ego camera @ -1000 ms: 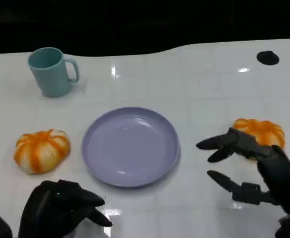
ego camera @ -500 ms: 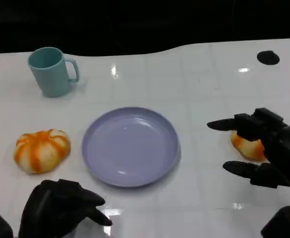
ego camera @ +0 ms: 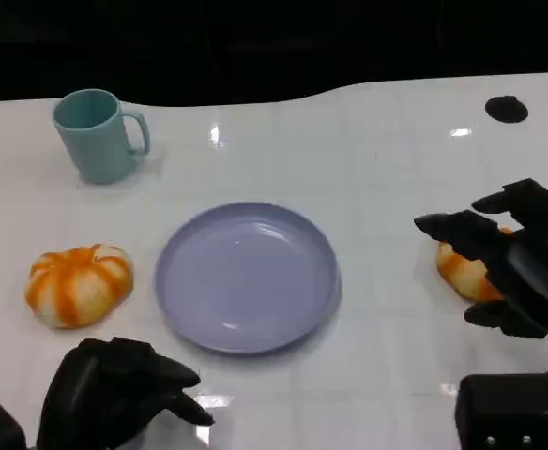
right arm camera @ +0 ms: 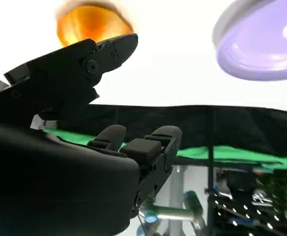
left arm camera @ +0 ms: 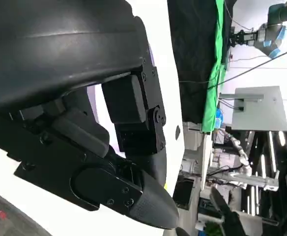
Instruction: Grasp the bread from the table and place it into the plate.
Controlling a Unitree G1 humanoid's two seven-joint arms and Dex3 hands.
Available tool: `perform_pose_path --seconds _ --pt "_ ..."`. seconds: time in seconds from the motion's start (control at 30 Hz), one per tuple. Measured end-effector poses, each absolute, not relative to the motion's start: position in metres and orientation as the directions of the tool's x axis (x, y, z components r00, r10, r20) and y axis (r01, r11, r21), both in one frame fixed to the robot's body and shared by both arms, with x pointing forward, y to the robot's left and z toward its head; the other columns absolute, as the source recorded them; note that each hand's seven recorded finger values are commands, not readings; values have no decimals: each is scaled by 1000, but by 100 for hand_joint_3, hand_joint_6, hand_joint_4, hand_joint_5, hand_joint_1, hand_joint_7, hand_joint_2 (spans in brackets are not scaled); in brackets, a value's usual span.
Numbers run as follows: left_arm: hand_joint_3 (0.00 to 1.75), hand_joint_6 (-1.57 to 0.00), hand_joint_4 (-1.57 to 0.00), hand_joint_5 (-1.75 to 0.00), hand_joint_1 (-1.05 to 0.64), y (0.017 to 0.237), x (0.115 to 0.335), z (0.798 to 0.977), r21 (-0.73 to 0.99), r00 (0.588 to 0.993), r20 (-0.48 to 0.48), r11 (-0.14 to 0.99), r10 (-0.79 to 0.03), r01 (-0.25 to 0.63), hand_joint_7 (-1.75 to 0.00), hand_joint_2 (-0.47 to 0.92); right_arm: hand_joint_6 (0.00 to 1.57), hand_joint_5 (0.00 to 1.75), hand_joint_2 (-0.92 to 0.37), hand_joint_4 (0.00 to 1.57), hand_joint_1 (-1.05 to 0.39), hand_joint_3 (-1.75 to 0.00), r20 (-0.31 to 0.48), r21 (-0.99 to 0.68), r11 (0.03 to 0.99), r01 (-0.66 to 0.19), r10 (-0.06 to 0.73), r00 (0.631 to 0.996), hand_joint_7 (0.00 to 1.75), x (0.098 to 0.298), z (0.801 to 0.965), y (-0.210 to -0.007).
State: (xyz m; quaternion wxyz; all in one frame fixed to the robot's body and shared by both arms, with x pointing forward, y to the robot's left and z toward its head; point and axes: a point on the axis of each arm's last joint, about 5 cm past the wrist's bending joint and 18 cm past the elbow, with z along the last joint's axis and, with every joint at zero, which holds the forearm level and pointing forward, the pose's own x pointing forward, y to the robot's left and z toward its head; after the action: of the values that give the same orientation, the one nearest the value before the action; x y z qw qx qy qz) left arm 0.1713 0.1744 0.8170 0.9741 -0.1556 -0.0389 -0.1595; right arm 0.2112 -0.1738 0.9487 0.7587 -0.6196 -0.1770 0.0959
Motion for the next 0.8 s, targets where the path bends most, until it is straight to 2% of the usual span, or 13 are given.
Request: perform_pose_path --seconds 0.2,0.47,0.8 --pt "0 -157 -157 -35 -105 174 172 817 -291 946 128 900 -299 324 -13 79 40 62 -73 3 -38 0 89 -988 146 39 347 934 4 222 951 -166" --pt "0 -157 -157 -35 -105 174 171 817 -292 946 128 900 -298 323 -14 78 40 57 -74 6 -38 0 17 -998 61 -2 316 949 2 234 935 -163" --pt "0 -157 -157 -35 -105 174 170 817 -294 947 127 900 -297 321 -14 78 39 38 -76 15 -38 0 -52 -998 27 -61 268 962 1 248 921 -166"
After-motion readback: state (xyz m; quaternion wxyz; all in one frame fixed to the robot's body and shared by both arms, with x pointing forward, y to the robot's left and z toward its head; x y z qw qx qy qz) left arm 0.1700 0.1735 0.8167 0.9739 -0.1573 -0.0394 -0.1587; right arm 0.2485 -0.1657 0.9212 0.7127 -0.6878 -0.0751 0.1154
